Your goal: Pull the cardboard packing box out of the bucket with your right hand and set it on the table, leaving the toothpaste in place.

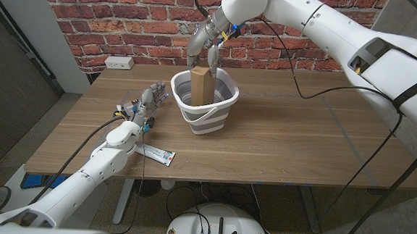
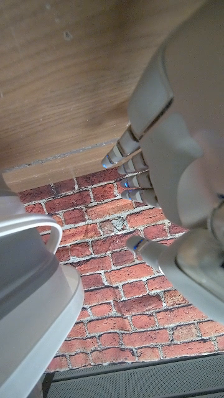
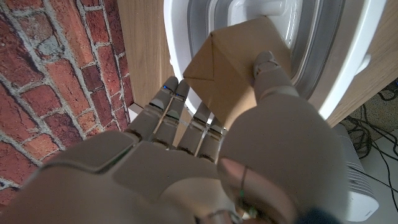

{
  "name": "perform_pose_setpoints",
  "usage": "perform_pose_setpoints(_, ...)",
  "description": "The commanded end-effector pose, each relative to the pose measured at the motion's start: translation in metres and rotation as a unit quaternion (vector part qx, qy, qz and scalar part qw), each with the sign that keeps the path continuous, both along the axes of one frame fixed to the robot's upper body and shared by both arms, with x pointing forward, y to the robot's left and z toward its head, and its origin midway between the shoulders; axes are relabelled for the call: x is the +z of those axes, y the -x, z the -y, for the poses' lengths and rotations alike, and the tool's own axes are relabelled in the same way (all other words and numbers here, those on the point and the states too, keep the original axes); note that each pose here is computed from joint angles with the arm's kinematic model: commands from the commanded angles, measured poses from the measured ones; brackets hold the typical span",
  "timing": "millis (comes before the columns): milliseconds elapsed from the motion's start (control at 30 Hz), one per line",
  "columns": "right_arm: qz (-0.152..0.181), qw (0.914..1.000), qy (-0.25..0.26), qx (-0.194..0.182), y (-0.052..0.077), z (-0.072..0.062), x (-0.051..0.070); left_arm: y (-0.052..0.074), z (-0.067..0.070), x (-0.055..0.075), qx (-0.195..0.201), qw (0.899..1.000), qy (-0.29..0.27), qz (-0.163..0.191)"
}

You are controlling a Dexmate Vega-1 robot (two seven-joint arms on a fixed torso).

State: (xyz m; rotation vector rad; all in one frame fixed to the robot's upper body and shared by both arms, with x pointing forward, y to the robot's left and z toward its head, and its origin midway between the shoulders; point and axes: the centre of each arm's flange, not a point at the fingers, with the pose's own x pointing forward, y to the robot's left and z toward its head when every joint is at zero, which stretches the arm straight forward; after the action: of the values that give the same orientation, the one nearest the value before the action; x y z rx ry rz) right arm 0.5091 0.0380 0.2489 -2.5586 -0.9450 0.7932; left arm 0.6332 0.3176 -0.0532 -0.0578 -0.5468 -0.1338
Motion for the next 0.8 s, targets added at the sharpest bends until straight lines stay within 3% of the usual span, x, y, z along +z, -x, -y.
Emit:
perform_pose_setpoints(33,-0.002,0.9999,-0.012,0.005,0.002,0.002,0.008,-0.003,0.001,0.002,-0.002,1.0,0.0,-0.001)
perform_pose_setpoints(800,-0.038,0.9967,-0.07,0.015,0.005,0.022,0.025,-0.007,0.0,0.006,-0.003,1.0,-0.002,-0.001)
